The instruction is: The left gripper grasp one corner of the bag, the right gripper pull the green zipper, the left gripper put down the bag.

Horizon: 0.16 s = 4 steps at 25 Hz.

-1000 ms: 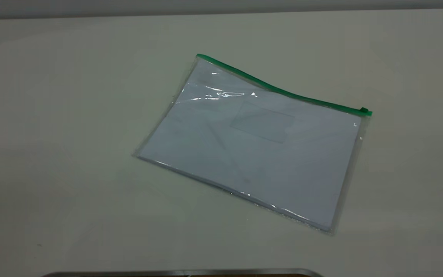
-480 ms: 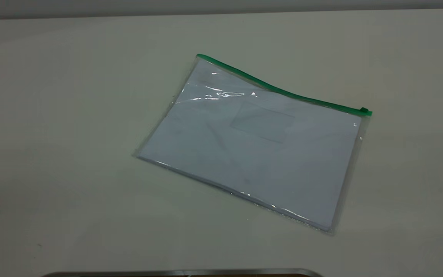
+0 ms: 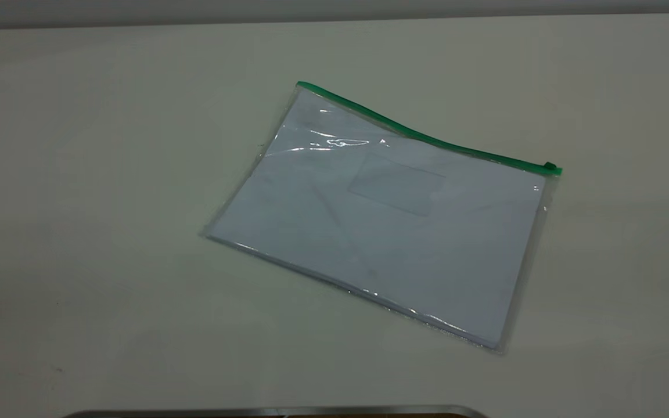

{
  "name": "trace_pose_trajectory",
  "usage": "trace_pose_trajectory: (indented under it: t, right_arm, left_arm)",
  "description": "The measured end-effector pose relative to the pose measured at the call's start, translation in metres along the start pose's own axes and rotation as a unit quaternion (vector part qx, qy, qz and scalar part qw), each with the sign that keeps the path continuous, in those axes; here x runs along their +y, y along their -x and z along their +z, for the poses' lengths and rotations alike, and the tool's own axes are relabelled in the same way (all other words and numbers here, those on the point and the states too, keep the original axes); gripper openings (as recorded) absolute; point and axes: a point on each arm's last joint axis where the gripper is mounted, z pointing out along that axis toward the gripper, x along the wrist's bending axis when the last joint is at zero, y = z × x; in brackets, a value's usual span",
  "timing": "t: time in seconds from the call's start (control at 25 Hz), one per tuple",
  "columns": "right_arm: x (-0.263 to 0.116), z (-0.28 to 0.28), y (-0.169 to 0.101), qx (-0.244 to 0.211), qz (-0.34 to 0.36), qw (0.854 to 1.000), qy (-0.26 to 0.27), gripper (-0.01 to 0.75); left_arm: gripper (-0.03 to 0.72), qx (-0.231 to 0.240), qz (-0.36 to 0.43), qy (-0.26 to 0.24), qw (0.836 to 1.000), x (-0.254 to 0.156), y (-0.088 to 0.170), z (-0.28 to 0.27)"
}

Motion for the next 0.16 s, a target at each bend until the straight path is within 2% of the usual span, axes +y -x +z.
trace_pose_trajectory:
  t: [0.16]
  right_arm:
    - [0.0,0.0,0.0,0.0,0.0,1.0,0.0,0.571]
  left_arm:
    - [0.588,0.0,0.0,0.0,1.0,0.0,0.0,0.0]
